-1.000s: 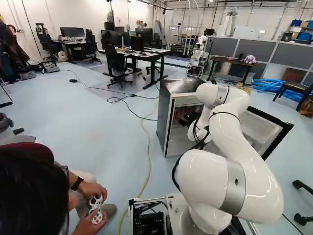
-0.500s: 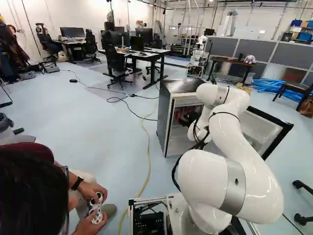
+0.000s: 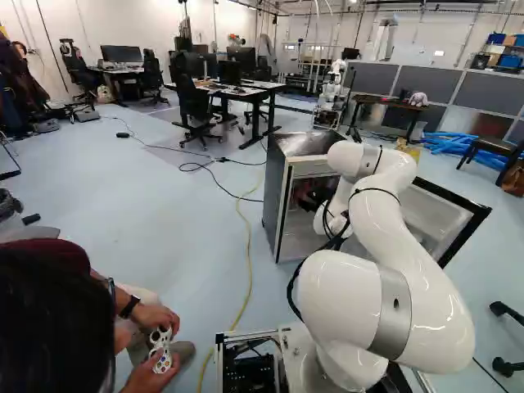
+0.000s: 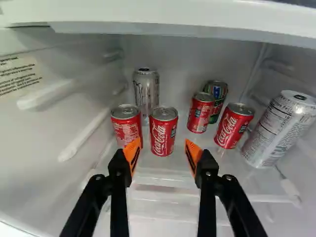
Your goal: Grab a drink from the fridge
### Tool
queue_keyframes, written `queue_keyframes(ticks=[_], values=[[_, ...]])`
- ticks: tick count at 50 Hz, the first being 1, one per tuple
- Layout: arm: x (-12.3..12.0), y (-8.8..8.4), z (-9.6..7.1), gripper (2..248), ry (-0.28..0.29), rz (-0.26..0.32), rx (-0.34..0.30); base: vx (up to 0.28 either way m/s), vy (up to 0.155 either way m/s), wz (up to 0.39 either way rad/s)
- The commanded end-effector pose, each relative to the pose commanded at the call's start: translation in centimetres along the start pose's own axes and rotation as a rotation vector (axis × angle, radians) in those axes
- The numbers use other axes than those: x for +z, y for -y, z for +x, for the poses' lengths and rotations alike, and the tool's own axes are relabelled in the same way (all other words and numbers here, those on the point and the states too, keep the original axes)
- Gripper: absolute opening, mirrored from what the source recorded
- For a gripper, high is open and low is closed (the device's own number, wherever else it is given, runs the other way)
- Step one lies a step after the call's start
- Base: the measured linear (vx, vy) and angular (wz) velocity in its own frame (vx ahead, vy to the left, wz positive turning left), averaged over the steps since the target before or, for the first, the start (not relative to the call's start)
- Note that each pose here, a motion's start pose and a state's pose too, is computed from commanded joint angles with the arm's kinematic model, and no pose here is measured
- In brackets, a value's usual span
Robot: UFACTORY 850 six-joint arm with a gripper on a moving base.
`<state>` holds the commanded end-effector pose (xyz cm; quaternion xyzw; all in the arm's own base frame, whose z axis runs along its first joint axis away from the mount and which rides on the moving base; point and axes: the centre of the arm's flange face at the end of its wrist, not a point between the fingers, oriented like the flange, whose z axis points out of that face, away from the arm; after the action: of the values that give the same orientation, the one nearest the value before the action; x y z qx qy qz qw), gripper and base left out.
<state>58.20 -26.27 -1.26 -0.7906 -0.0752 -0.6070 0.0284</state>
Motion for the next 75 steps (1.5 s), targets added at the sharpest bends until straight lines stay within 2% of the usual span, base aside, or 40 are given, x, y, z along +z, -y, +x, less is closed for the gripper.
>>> queue_keyframes(ticks=[2, 3, 8, 9, 32, 75], values=[[0.0, 0.0, 0.0, 143, 0.002, 0.0, 0.0, 0.0, 0.0, 0.0], [0.0, 0.0, 0.0, 155, 0.002, 0.0, 0.0, 0.0, 0.0, 0.0], [0.0, 0.0, -0.1, 155, 0.006, 0.0, 0.0, 0.0, 0.0, 0.0], [0.0, 0.0, -0.1, 162, 0.007, 0.0, 0.0, 0.0, 0.0, 0.0], [0.6, -0.1, -0.1, 160, 0.001, 0.001, -0.007, 0.0, 0.0, 0.0], [4.9, -0.8, -0.5, 160, -0.05, 0.012, -0.062, 0.0, 0.0, 0.0]])
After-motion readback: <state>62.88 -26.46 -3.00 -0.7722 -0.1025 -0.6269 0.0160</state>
